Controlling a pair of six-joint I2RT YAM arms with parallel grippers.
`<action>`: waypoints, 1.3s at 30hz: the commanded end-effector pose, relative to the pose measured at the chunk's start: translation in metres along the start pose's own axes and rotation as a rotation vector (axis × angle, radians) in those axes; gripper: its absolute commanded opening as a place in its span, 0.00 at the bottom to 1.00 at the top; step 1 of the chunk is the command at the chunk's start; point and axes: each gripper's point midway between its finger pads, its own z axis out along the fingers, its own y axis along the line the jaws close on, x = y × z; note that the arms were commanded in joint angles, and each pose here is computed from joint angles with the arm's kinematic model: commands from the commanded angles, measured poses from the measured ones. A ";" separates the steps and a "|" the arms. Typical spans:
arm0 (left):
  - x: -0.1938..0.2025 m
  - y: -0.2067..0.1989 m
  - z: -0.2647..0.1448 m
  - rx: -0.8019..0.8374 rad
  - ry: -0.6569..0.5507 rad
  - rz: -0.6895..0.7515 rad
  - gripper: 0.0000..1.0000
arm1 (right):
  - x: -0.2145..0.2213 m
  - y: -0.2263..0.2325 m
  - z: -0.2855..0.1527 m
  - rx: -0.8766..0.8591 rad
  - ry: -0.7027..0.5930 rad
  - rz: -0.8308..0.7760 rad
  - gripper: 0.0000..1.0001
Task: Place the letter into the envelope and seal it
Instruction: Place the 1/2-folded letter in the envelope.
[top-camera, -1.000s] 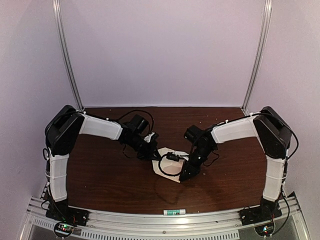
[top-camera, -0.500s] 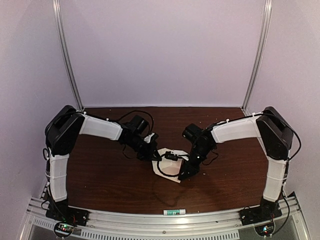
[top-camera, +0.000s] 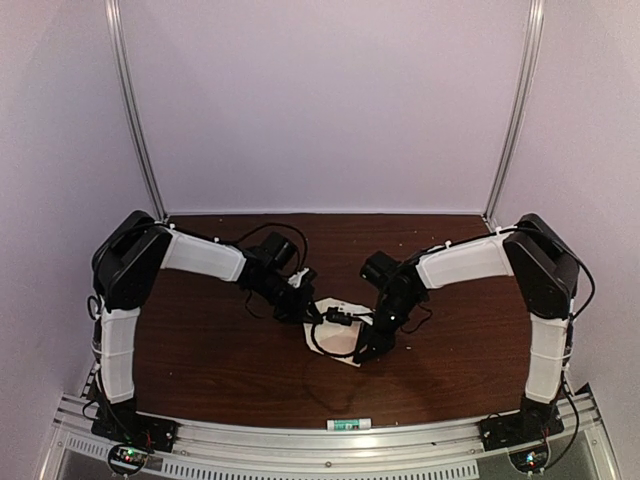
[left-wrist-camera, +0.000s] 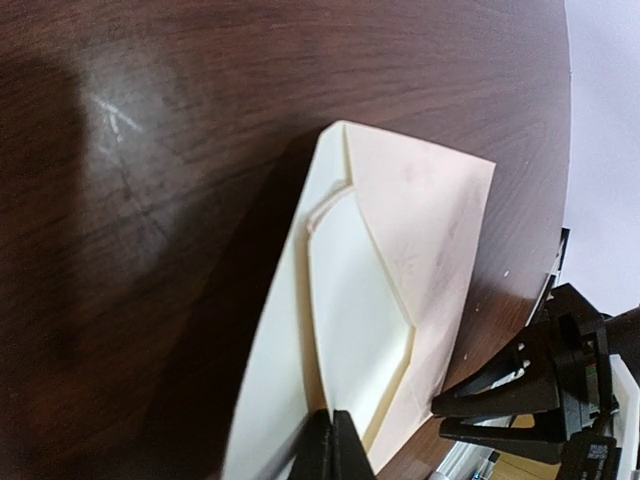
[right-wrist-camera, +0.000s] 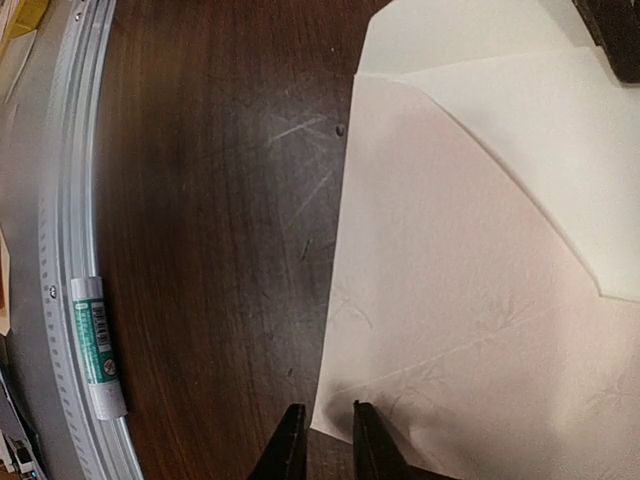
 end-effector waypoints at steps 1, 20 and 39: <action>-0.005 0.011 0.000 -0.007 0.018 0.010 0.00 | 0.038 -0.006 0.014 0.027 0.119 0.038 0.17; -0.004 0.014 0.000 0.038 0.092 0.006 0.00 | 0.013 -0.013 -0.016 0.092 0.041 0.020 0.19; -0.005 0.011 0.001 0.046 0.102 -0.002 0.00 | -0.013 -0.090 -0.071 0.481 -0.068 -0.007 0.41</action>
